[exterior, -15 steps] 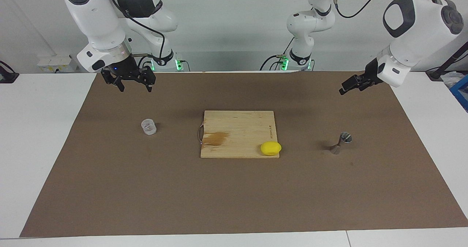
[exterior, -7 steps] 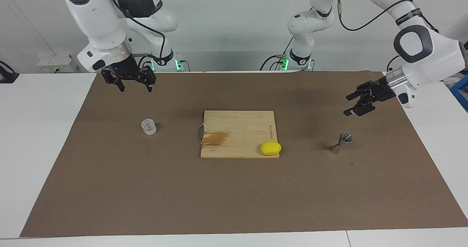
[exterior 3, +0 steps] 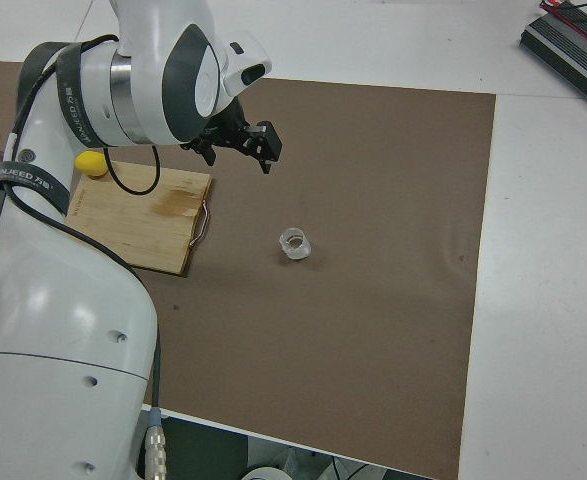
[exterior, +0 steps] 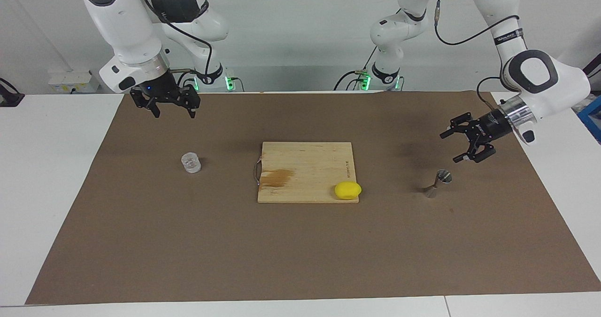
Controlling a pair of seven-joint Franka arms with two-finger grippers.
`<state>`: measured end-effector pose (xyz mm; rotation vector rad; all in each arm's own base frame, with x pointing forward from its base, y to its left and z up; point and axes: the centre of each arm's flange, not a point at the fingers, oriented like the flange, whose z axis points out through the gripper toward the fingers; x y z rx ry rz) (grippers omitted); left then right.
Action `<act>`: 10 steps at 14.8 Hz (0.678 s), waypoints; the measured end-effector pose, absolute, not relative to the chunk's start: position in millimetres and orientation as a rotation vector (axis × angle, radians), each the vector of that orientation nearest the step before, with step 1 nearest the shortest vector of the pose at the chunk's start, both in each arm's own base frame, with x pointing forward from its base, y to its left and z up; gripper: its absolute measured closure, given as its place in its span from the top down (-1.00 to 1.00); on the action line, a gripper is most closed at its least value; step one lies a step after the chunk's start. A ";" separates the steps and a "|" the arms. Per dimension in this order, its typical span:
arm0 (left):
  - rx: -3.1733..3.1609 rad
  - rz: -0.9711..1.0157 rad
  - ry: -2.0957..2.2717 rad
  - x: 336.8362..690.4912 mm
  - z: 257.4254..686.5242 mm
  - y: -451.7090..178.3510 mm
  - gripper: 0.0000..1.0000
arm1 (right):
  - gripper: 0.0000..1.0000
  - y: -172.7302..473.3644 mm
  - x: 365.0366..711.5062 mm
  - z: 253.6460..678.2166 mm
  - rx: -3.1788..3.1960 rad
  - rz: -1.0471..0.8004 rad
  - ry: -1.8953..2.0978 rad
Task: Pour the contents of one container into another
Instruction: 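Reach the left gripper to the small metal cup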
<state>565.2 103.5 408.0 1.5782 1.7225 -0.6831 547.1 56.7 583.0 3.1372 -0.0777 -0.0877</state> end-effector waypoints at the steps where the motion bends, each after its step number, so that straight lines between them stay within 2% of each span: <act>1: 1.491 -0.686 1.749 563.5 398.6 109.9 1.00 | 1.00 56.7 547.1 583.2 3.137 -0.087 -0.078; 7: 1.125 -0.742 1.858 559.6 339.3 120.2 1.00 | 1.00 56.7 546.8 583.8 3.137 -0.086 -0.078; 10: 1.075 -0.756 1.864 559.9 329.4 117.3 1.00 | 1.00 56.7 546.6 584.2 3.137 -0.084 -0.078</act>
